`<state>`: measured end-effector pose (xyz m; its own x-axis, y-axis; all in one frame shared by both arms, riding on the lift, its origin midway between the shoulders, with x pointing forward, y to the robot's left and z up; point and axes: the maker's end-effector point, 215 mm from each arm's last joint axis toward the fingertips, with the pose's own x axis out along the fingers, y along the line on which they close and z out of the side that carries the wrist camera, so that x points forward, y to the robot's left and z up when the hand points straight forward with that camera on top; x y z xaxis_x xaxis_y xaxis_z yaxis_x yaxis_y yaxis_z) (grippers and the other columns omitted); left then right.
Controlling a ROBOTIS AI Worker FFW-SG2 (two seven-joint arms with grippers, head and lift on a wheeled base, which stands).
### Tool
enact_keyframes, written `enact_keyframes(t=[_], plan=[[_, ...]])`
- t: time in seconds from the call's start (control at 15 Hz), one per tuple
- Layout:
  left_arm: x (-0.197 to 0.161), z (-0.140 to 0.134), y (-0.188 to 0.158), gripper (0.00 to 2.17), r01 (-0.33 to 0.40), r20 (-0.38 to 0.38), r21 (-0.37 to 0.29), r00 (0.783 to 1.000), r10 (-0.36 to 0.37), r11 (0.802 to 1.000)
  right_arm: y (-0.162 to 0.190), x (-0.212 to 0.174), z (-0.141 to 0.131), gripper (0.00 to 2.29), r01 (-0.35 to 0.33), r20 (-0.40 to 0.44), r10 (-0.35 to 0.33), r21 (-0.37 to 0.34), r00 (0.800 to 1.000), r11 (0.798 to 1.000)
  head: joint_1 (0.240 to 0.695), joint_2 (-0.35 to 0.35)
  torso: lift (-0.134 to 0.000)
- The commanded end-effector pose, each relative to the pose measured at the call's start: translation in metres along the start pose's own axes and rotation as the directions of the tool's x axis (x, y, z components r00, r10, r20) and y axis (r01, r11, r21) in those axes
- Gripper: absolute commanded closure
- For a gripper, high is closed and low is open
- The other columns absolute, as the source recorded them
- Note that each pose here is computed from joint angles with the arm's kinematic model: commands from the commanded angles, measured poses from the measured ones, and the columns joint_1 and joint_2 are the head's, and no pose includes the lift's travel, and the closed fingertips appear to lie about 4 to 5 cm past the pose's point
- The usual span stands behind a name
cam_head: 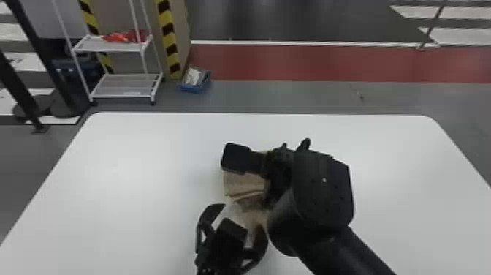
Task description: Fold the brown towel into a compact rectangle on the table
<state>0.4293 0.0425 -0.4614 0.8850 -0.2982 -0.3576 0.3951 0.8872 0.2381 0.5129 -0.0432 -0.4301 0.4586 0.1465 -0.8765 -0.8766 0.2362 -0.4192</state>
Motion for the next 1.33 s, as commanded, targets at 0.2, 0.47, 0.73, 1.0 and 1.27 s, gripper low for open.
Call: enact_keyframes(t=[0.2, 0.47, 0.73, 1.0, 1.27], plan=[[0.0, 0.0, -0.002, 0.08, 0.004, 0.001, 0.002, 1.0, -0.004, 1.0, -0.012, -0.002, -0.003, 0.5, 0.044, 0.009, -0.045, 0.029, 0.999, 0.999, 0.695, -0.004, -0.124], [0.0, 0.0, -0.001, 0.08, 0.002, 0.0, 0.002, 1.0, -0.002, 1.0, -0.006, -0.002, 0.002, 0.53, 0.029, 0.013, -0.029, 0.018, 0.999, 0.999, 0.695, -0.008, -0.124], [0.0, 0.001, -0.001, 0.08, 0.002, 0.003, 0.002, 1.0, -0.002, 1.0, -0.003, -0.001, 0.006, 1.21, 0.016, 0.021, -0.016, 0.008, 1.0, 1.0, 0.695, 0.003, -0.124], [0.0, 0.002, -0.001, 0.08, 0.004, 0.005, 0.002, 1.0, -0.004, 1.0, 0.001, -0.003, 0.004, 1.43, -0.018, 0.031, 0.018, 0.015, 0.999, 1.0, 0.695, 0.003, -0.124], [-0.001, 0.007, -0.002, 0.08, 0.006, 0.012, 0.003, 1.0, -0.007, 1.0, -0.004, -0.02, 0.01, 1.43, -0.024, 0.085, 0.022, 0.033, 0.996, 0.999, 0.695, 0.003, -0.124]])
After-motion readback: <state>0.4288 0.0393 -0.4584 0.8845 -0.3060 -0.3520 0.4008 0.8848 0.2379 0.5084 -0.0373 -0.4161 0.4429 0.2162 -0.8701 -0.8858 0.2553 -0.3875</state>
